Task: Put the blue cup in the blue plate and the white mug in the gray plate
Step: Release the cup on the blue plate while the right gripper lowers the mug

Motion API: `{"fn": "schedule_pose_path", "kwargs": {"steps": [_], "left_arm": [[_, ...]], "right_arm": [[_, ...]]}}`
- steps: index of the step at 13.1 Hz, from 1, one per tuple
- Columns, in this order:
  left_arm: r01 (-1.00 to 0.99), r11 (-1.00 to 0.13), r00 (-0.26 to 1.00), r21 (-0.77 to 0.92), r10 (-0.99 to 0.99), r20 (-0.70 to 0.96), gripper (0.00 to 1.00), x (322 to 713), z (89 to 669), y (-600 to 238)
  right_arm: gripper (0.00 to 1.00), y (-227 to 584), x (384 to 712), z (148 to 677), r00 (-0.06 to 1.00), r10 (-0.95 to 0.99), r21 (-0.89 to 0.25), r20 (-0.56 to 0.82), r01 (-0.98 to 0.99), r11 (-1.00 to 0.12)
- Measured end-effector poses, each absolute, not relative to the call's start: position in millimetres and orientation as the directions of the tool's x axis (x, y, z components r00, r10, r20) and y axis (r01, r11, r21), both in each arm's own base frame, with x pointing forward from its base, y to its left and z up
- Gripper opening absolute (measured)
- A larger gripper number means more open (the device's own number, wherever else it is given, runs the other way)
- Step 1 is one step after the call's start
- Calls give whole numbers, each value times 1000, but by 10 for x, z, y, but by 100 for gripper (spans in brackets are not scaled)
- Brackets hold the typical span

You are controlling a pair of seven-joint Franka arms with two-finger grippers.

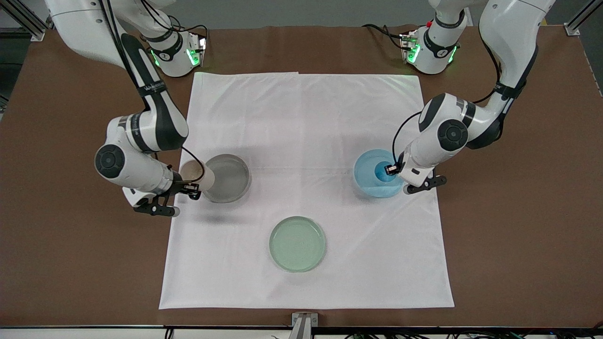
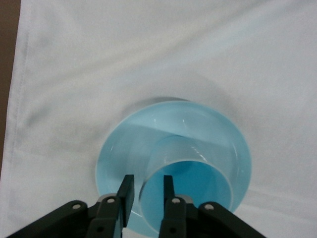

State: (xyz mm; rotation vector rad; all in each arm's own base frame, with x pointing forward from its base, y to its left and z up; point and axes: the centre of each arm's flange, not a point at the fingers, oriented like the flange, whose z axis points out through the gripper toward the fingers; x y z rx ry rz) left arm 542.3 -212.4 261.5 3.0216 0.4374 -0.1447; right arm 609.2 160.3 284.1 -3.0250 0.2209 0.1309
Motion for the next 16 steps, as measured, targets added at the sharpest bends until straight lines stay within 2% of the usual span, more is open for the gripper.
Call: {"fn": "schedule_pose_path", "kwargs": {"steps": [2, 6, 11, 15, 16], "left_arm": [[294, -952, 955, 83, 288, -75, 57, 5603, 2897, -2114], [281, -959, 960, 36, 281, -6, 99, 6045, 3998, -1995], [152, -985, 987, -78, 146, 70, 100, 6281, 5001, -1417], [68, -991, 997, -113, 63, 51, 100, 6168, 5607, -935], [55, -992, 997, -110, 50, 54, 100, 6090, 5771, -958]], "right_arm": [[19, 1790, 6045, 2833, 987, -138, -99, -86, -146, -984], [19, 2085, 5891, 2695, 984, -159, -93, -77, -165, -982], [19, 2293, 5776, 2630, 983, -169, -87, -77, -176, -981], [19, 2209, 5803, 2618, 982, -175, -74, -70, -180, -981], [26, 2195, 5805, 2608, 982, -176, -71, -70, -181, -981]]}}
